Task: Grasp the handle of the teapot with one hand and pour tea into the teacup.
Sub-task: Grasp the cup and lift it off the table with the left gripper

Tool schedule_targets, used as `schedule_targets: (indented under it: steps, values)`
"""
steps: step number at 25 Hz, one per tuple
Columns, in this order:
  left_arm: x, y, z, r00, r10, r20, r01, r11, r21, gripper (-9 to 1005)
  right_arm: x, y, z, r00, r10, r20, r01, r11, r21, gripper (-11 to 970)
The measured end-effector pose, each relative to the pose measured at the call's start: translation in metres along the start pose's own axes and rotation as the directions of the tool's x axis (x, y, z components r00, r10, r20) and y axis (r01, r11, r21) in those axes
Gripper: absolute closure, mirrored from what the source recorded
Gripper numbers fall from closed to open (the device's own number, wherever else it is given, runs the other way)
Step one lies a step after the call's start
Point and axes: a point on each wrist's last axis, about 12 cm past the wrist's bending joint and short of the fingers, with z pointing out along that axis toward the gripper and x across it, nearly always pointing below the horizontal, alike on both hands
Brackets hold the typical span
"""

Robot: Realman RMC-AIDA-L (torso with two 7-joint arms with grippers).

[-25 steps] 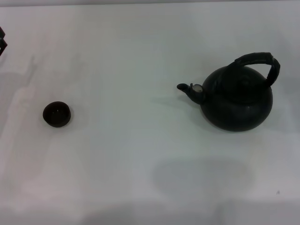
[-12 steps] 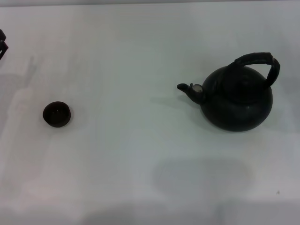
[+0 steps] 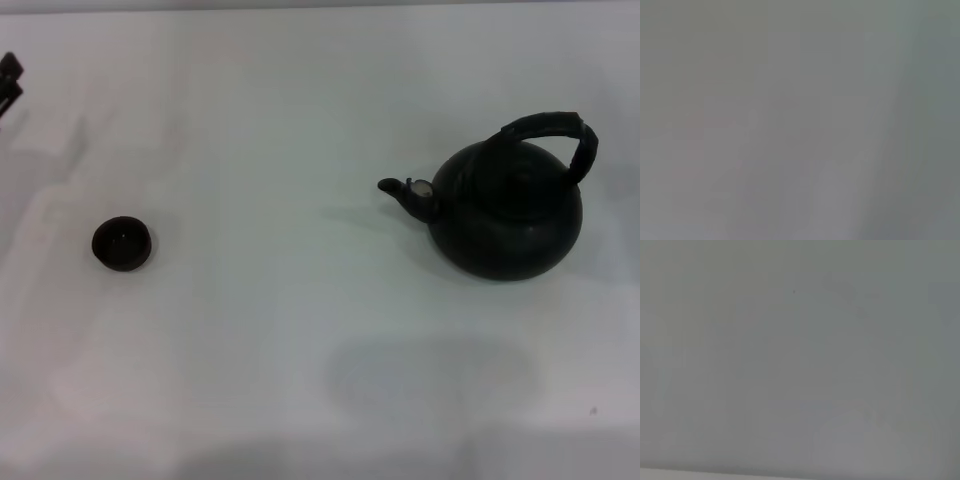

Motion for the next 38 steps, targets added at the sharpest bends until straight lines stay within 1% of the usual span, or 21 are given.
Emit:
schedule_targets:
  steps: [4,5,8,11,13,15,18,20,21,23,24,27,29,34,36,38]
  values:
    - [-0.022,0.013,0.003,0.992,-0.083,-0.098,0.084,0.996,0.005,192,0.0,0.0,0.0,1.0,0.0,0.0,0.0,1.0,0.0,174]
    - [-0.024,0.013,0.003,0.989,-0.097,-0.111,0.098,0.995,0.005,192,0.0,0.0,0.0,1.0,0.001,0.001,-0.001,1.0,0.0,174]
    - [-0.04,0.016,0.008,0.963,-0.191,-0.192,0.196,0.981,0.006,191,0.0,0.0,0.0,1.0,0.003,0.003,-0.003,1.0,-0.001,174]
    - [-0.054,0.017,0.01,0.942,-0.207,-0.264,0.215,0.977,0.003,189,0.0,0.0,0.0,1.0,0.004,0.003,-0.004,1.0,-0.001,174]
    - [-0.062,0.016,0.012,0.924,-0.214,-0.318,0.22,0.975,-0.017,186,-0.001,0.0,0.001,1.0,0.005,0.003,-0.005,1.0,-0.002,174]
    - [-0.068,0.013,0.014,0.891,-0.24,-0.386,0.243,0.969,-0.041,183,-0.001,0.001,0.001,1.0,0.005,0.004,-0.005,1.0,-0.003,174]
    - [-0.072,0.004,0.017,0.832,-0.271,-0.485,0.293,0.956,-0.032,182,-0.002,0.001,0.002,1.0,0.005,0.008,-0.005,1.0,-0.005,174]
    - [-0.076,-0.001,0.017,0.794,-0.273,-0.543,0.31,0.95,-0.025,182,-0.002,0.001,0.003,1.0,0.004,0.009,-0.003,1.0,-0.005,174]
    - [-0.078,-0.002,0.017,0.783,-0.274,-0.558,0.314,0.949,-0.025,182,-0.002,0.002,0.003,1.0,0.003,0.009,-0.003,1.0,-0.006,174]
    - [-0.084,-0.005,0.016,0.744,-0.278,-0.608,0.326,0.945,-0.033,182,-0.002,0.002,0.003,1.0,0.002,0.009,-0.002,1.0,-0.006,174]
    - [-0.086,-0.006,0.015,0.727,-0.282,-0.627,0.332,0.942,-0.038,182,-0.002,0.002,0.003,1.0,0.002,0.008,-0.002,1.0,-0.006,174]
    - [-0.093,-0.005,0.012,0.653,-0.295,-0.697,0.346,0.935,-0.072,182,-0.003,0.002,0.004,1.0,0.002,0.009,-0.002,1.0,-0.007,174]
    - [-0.093,-0.002,0.01,0.623,-0.298,-0.723,0.338,0.936,-0.096,182,-0.003,0.002,0.004,1.0,0.002,0.009,-0.002,1.0,-0.007,174]
    - [-0.092,0.002,0.009,0.609,-0.288,-0.739,0.303,0.945,-0.12,181,-0.003,0.002,0.004,1.0,0.004,0.009,-0.004,1.0,-0.006,174]
    - [-0.09,0.001,0.011,0.601,-0.28,-0.748,0.293,0.949,-0.12,181,-0.003,0.002,0.004,1.0,0.004,0.011,-0.004,1.0,-0.006,174]
    - [-0.087,-0.003,0.015,0.586,-0.261,-0.767,0.283,0.953,-0.108,181,-0.004,0.002,0.004,1.0,0.006,0.017,-0.006,1.0,-0.008,174]
